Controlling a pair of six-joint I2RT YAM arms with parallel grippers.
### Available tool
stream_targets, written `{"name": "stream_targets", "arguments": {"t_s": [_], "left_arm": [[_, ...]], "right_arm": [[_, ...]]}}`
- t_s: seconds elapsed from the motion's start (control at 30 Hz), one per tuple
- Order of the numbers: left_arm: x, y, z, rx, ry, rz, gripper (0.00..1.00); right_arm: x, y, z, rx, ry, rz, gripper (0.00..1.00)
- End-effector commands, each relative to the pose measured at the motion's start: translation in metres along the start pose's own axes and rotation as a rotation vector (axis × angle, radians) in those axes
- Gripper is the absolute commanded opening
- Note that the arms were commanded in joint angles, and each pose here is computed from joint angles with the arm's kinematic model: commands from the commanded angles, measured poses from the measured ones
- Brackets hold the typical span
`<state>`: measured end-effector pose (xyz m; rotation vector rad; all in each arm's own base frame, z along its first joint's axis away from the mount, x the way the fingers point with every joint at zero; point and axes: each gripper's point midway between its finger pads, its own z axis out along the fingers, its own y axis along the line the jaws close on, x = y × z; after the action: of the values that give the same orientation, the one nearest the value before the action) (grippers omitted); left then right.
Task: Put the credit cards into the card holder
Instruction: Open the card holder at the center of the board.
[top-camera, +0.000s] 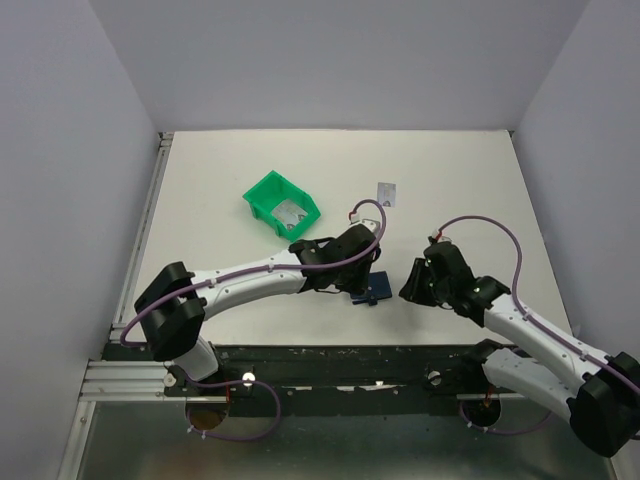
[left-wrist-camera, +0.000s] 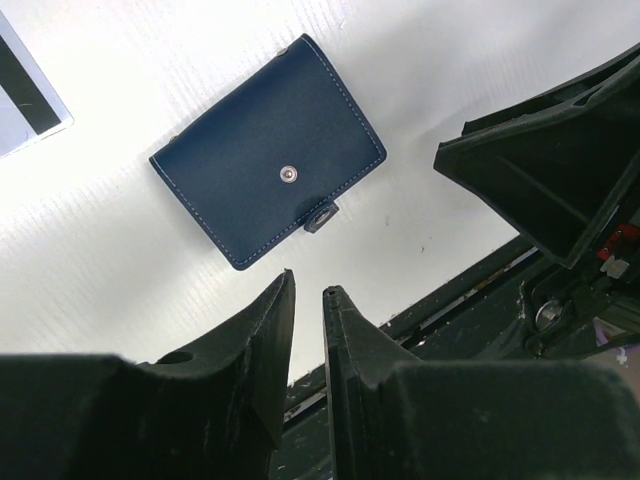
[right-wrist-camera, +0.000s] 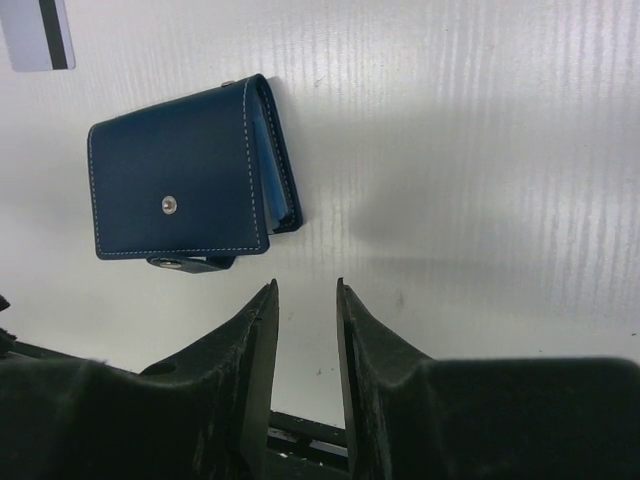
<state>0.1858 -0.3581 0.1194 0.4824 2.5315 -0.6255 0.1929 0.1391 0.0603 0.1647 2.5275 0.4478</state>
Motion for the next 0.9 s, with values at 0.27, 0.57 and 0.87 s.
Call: {"name": "stream_targets", "arguments": {"t_s": [0.27,0.57,0.87], "left_arm": [[-0.013,0.021,-0.007,-0.073,-0.107,0.000,0.36],[-0.043,0.048,-0.003,-0.054,-0.122,-0.036,0.36],[-0.080,0.061,0.025,-0.090,-0.009,0.002,0.36]], "right_arm": [[0.001,0.013,0.010,-0.063,0.008,0.051,0.39],[-0.003,0.012,0.011,-0.049,-0.020,0.121,0.39],[0.011,0.004,0.019,0.000,0.026,0.197,0.29]]}}
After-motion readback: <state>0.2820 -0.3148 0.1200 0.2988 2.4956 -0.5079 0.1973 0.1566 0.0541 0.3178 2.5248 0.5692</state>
